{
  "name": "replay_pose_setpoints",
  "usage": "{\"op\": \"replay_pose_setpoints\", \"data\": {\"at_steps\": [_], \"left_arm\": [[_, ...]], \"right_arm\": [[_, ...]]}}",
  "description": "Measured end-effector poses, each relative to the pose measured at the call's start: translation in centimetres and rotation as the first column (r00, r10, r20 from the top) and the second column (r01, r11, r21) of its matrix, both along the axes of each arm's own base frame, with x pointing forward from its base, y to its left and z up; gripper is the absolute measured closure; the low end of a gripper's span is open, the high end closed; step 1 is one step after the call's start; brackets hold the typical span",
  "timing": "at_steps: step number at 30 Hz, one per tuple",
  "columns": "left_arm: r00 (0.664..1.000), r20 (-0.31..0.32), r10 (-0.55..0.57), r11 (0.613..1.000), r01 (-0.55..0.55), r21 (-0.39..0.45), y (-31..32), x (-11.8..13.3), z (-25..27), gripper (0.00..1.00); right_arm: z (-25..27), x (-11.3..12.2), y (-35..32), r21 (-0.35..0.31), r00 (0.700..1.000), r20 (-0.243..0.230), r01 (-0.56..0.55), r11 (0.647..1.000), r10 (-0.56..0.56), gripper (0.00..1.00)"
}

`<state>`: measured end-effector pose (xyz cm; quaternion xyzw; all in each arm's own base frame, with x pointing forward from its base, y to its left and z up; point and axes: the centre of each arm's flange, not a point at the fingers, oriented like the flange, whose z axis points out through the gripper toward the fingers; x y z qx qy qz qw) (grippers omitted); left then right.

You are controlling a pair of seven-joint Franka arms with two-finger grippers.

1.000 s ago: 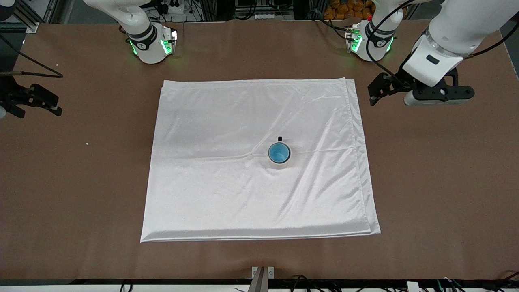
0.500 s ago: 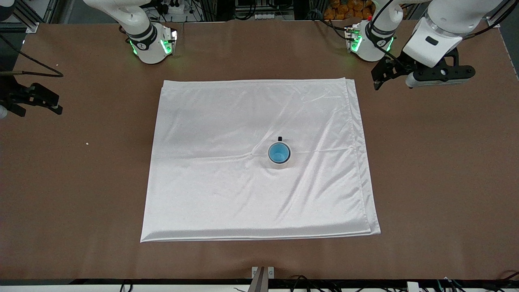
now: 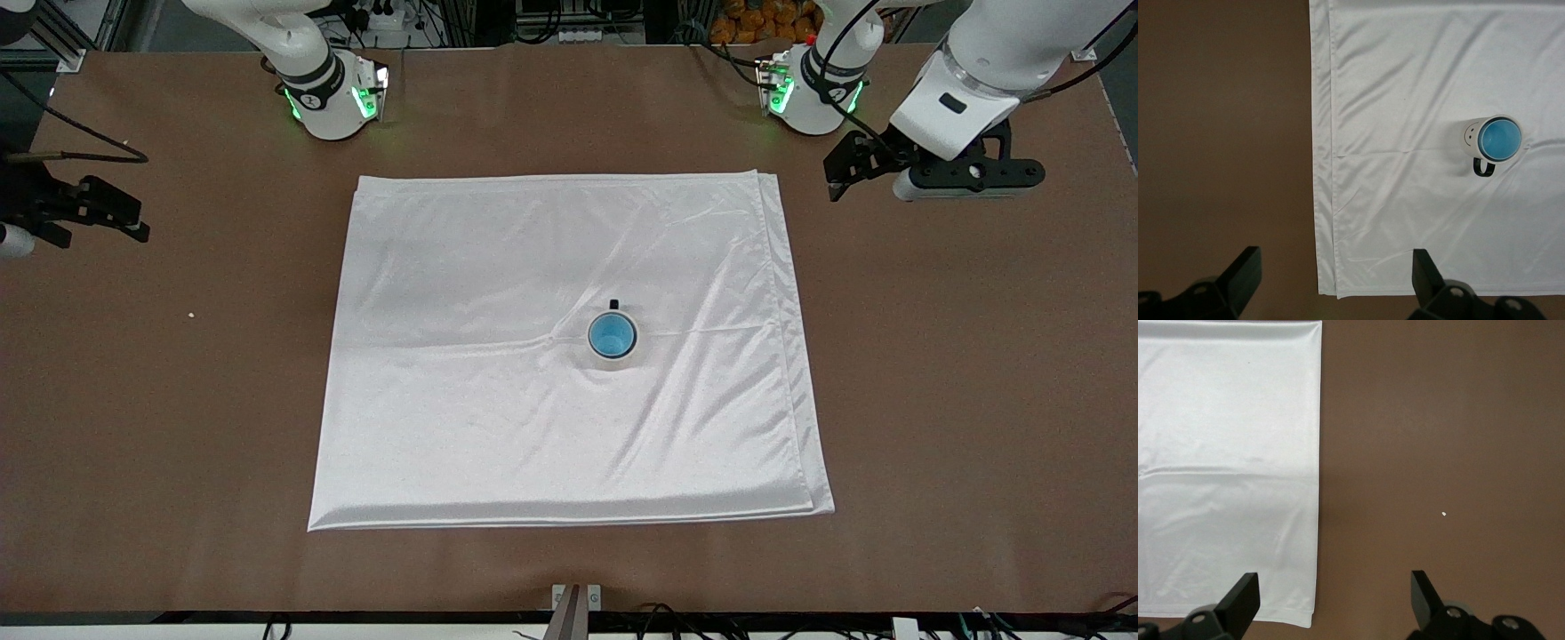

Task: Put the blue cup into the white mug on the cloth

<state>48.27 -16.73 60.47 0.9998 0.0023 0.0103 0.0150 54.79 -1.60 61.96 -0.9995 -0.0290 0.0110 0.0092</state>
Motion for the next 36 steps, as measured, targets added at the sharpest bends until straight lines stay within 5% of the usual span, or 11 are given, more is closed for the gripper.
{"op": "replay_pose_setpoints", "data": {"at_steps": [36], "left_arm": [[0.998, 0.002, -0.060, 0.998, 0.060, 0.006, 0.7, 3.4, 1.2, 0.00]], "right_arm": [[0.6, 0.5, 0.3, -0.001, 0.999, 0.047, -0.006, 1.000, 0.006, 0.00]]}}
